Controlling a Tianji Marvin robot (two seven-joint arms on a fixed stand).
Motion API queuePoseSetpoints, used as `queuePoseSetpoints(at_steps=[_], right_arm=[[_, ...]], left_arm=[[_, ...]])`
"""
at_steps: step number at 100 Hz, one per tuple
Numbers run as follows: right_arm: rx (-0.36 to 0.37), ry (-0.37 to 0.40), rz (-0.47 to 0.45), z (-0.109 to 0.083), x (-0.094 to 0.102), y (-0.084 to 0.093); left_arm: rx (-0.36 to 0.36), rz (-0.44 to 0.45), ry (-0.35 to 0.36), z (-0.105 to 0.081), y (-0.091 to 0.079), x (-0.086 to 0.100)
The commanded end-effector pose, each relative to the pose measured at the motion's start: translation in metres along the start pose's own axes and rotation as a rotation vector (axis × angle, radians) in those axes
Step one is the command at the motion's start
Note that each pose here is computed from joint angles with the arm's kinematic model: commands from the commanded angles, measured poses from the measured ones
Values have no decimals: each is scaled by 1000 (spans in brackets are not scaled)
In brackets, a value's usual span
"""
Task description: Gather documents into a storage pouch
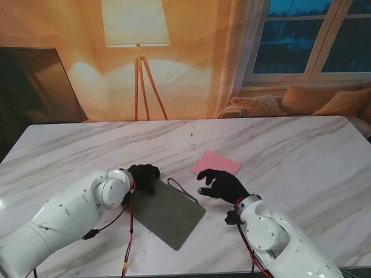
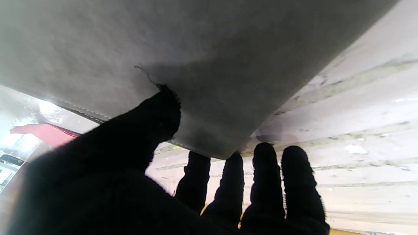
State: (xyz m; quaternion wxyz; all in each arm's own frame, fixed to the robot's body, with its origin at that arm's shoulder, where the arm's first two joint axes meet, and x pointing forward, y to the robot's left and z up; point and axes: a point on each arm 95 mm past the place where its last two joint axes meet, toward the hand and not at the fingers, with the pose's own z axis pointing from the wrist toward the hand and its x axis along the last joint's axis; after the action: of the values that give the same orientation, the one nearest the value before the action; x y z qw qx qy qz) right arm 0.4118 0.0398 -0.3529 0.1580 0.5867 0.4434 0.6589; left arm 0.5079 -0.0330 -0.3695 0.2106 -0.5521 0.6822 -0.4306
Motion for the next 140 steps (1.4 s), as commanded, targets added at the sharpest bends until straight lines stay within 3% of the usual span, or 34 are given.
queuePoseSetpoints(at_steps=[1, 77, 140], right_arm=[[15, -3, 0, 0, 1, -4], [15, -5, 1, 1, 1, -5], [14, -8, 4, 1, 2, -5]], left_arm=[[-46, -15, -11, 2, 24, -1], [90, -97, 13, -1, 36, 3], [199, -55, 68, -30, 16, 12]])
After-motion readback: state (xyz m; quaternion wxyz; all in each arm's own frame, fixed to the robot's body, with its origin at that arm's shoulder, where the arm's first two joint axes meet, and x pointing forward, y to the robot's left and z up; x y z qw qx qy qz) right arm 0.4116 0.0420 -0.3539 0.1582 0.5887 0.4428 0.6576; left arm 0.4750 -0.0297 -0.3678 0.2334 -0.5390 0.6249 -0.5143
